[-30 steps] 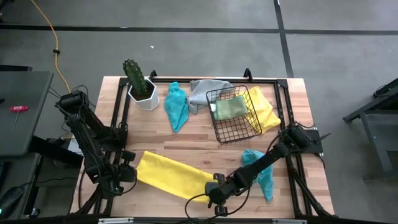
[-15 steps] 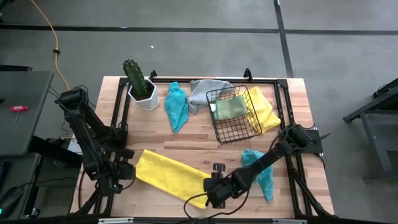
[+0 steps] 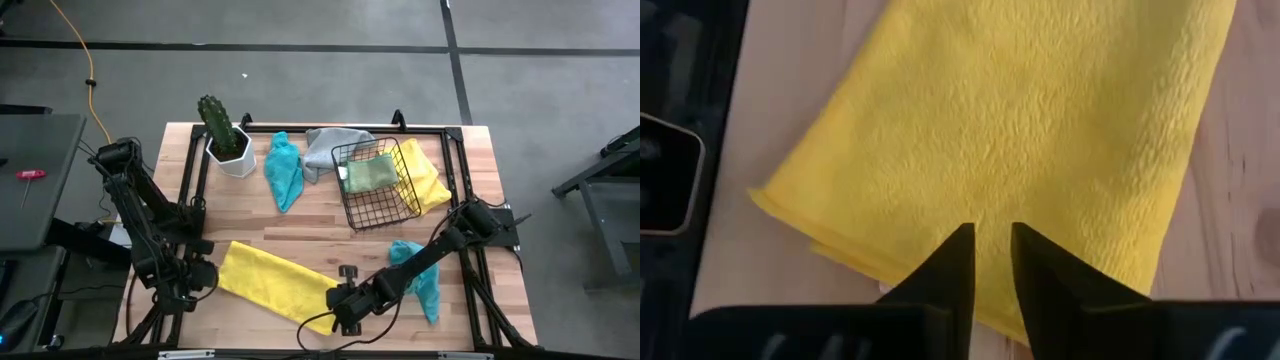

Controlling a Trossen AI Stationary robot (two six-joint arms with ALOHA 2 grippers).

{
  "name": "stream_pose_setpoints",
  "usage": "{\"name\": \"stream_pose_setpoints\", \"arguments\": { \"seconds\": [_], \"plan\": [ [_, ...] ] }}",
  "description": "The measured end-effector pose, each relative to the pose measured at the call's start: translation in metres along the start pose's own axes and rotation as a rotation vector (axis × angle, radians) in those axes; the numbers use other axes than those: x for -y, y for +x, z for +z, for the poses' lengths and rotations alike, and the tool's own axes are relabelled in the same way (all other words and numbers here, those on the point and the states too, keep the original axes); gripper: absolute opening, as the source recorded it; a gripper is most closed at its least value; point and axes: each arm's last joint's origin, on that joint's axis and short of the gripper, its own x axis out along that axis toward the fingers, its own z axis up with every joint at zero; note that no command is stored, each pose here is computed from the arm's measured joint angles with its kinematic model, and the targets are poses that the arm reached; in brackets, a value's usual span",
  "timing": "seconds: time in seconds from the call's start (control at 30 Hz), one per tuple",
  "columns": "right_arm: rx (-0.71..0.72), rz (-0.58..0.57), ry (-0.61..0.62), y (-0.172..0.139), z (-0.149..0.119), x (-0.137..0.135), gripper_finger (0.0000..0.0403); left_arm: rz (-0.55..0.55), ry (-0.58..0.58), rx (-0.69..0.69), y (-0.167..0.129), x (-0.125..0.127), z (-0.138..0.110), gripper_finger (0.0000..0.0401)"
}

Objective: Fold microfiber towels
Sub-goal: Fold the bottom yellow microfiber towel

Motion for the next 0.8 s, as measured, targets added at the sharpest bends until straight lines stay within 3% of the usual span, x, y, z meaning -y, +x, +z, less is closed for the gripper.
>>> {"name": "stream_pose_setpoints", "arguments": {
  "seconds": [0.17,0.3,0.57,0.8],
  "plan": [
    [0.02,0.016,-0.009,0.0,0.003,-0.001,0.0026,0.016,0.05,0.02,0.0,-0.001,0.001,0.012],
    [0.029,0.013,0.017,0.003,0.004,0.005,0.0005,0.101,0.078,0.131,0.0,-0.003,0.004,0.015],
    [-0.035,-0.002,0.122,0.017,-0.017,0.022,0.0002,0.192,0.025,0.199,0.003,-0.014,0.017,0.0158],
    [-0.182,-0.037,0.088,0.013,-0.028,0.031,0.0,0.211,0.024,0.289,0.006,-0.018,0.034,0.0159]
  ]
}}
